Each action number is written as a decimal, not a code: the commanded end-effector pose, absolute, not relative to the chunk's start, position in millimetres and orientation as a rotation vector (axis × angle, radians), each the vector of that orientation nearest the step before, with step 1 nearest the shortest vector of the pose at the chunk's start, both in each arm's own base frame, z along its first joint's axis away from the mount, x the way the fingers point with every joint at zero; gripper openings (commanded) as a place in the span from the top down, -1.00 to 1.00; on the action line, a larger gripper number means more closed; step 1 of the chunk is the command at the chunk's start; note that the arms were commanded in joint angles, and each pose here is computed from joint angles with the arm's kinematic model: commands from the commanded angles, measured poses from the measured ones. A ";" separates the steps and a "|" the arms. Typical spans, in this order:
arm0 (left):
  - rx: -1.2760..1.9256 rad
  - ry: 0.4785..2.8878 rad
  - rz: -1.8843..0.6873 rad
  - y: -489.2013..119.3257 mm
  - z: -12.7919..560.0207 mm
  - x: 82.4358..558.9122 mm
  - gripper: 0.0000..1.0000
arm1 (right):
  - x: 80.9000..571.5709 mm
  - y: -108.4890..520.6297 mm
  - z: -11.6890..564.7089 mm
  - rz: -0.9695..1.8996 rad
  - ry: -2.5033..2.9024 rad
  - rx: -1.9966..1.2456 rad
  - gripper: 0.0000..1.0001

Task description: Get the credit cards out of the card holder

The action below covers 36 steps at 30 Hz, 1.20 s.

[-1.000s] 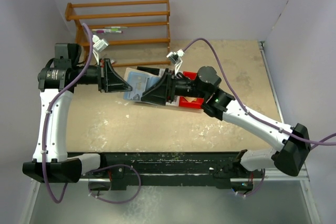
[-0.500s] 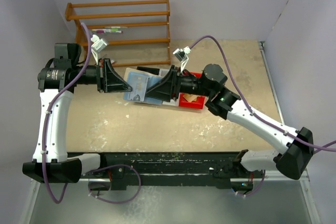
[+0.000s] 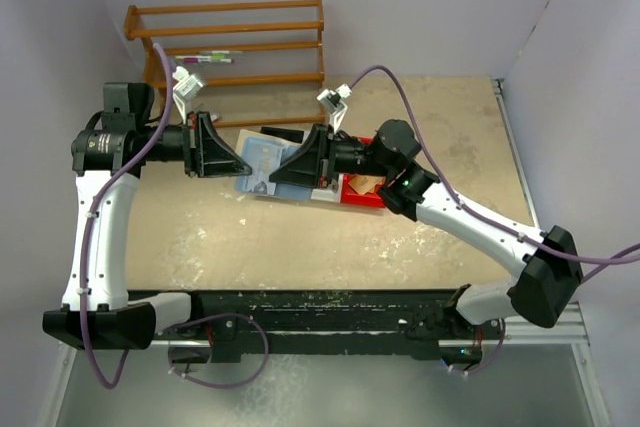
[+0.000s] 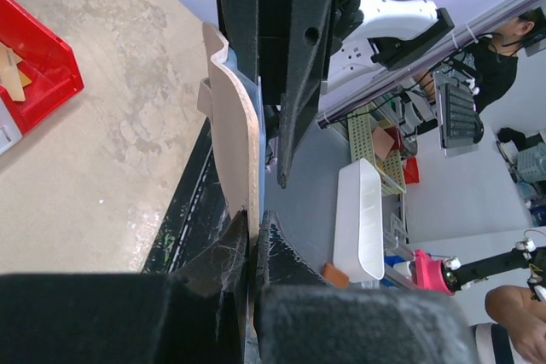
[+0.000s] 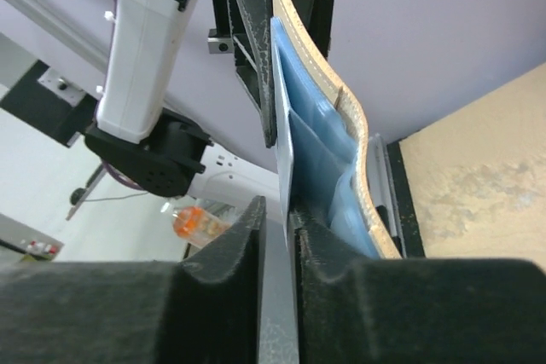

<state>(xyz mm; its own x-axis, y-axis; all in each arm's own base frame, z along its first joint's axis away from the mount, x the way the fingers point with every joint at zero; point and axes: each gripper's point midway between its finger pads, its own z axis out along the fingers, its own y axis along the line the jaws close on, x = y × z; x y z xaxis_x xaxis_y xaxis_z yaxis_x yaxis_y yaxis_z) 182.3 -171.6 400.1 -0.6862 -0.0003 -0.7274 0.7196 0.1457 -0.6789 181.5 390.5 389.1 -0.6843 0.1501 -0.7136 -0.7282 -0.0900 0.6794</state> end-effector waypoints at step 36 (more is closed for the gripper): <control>0.734 1.779 -1.627 -173.0 412.8 168.7 1.00 | 175.4 371.8 409.1 2.026 1.424 -0.611 1.00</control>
